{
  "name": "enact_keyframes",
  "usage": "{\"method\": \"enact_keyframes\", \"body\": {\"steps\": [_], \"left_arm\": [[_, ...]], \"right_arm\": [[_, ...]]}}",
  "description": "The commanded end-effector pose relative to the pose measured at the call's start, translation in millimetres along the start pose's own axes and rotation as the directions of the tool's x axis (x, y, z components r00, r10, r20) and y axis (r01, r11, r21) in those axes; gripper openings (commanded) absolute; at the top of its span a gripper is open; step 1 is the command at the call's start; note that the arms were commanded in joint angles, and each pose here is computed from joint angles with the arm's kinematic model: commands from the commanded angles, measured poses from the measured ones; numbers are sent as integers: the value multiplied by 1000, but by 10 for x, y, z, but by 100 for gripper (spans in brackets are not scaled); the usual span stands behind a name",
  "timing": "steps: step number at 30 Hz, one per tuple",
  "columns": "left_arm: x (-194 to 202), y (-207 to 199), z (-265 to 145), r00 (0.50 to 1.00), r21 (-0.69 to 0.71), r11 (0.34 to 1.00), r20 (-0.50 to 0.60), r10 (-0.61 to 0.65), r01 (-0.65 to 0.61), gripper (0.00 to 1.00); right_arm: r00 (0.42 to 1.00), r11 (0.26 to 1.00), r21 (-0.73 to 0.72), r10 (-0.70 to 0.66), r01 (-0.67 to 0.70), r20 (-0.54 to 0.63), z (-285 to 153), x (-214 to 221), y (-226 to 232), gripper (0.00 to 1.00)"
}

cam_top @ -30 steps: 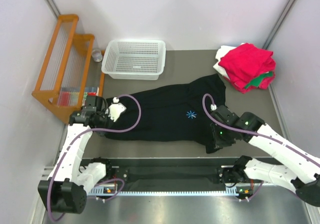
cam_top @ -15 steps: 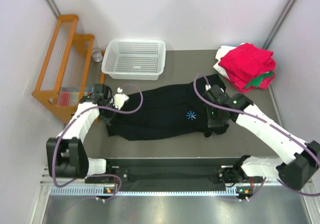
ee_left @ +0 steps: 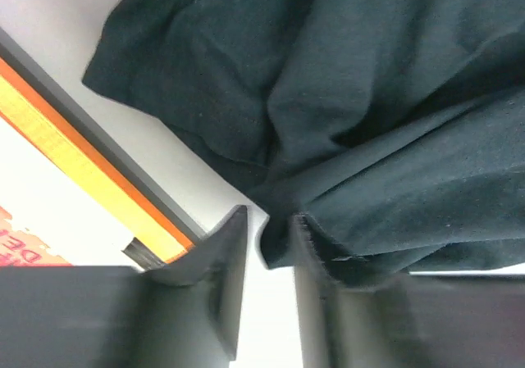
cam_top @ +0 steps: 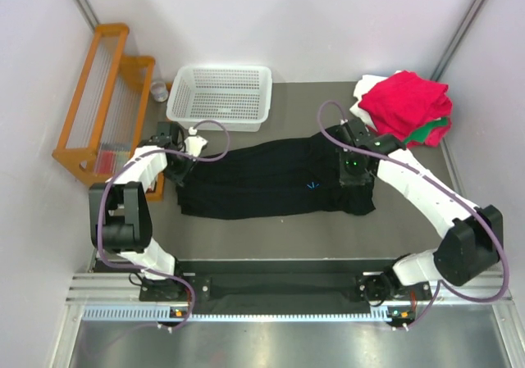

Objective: Fold and stack the t-shirts
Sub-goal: Fold the tshirt

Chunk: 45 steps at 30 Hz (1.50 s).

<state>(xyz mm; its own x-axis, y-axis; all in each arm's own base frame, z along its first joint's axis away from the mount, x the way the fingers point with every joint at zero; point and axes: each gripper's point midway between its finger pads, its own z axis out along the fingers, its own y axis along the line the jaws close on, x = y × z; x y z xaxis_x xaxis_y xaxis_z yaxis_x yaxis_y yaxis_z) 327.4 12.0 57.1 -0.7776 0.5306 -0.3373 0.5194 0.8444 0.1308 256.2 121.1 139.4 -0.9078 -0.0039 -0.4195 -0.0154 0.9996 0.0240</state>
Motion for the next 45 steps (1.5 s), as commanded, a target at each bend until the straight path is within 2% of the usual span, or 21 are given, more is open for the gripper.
{"method": "enact_keyframes", "body": {"steps": [1, 2, 6, 9, 12, 18, 21, 22, 24, 25, 28, 32, 36, 42, 45], "left_arm": [[-83, 111, -22, 999, -37, 999, 27, -21, 22, 43], [-67, 99, -18, 999, -35, 999, 24, -24, 25, 54], [-66, 96, -49, 999, -47, 998, 36, -29, 31, 61], [-77, 119, -104, 998, -64, 997, 48, -40, 43, 70], [-111, 140, -191, 997, -84, 995, 63, -50, 55, 77], [-231, 50, -479, 990, -55, 995, 120, -75, 82, 80], [-222, -50, -558, 989, -23, 997, 128, -74, 78, 82], [-208, -67, -571, 989, -20, 997, 129, -74, 78, 83], [-143, -112, -565, 990, -14, 997, 124, -72, 75, 84], [-121, -123, -557, 990, -14, 997, 119, -73, 75, 85], [-92, -220, -508, 993, -6, 999, 104, -49, 50, 86], [-86, -217, -508, 994, -12, 999, 101, -45, 46, 86], [-115, -248, -528, 993, 2, 999, 111, -51, 51, 87], [-136, -269, -521, 992, 7, 999, 112, -53, 53, 87], [-159, -321, -524, 992, 27, 998, 114, -55, 52, 87]], "right_arm": [[993, 997, -43, 67, -63, 97, -5, -399, 160, 13], [993, 997, -44, 73, -69, 95, 32, -413, 173, 13], [992, 996, 13, 86, -87, 90, 318, -532, 166, 13], [990, 992, 51, 110, -115, 86, 496, -670, 116, 12], [986, 983, 113, 130, -142, 106, 622, -845, 18, 12], [984, 964, 213, 135, -157, 117, 905, -1241, -110, 15], [988, 961, 242, 114, -135, 100, 1016, -1360, -125, 29], [989, 959, 251, 107, -129, 101, 1029, -1385, -133, 42], [989, 957, 261, 98, -123, 107, 1030, -1448, -136, 57], [989, 957, 262, 97, -122, 108, 1020, -1463, -141, 69], [986, 951, 278, 109, -139, 122, 918, -1449, -192, 80], [973, 956, 233, 139, -180, 183, 616, -1387, -214, 80], [969, 975, 126, 157, -183, 188, 322, -1046, -173, 76], [977, 982, 49, 174, -181, 123, 392, -510, -163, 64], [980, 983, 41, 173, -178, 100, 495, -429, -143, 59]]}}
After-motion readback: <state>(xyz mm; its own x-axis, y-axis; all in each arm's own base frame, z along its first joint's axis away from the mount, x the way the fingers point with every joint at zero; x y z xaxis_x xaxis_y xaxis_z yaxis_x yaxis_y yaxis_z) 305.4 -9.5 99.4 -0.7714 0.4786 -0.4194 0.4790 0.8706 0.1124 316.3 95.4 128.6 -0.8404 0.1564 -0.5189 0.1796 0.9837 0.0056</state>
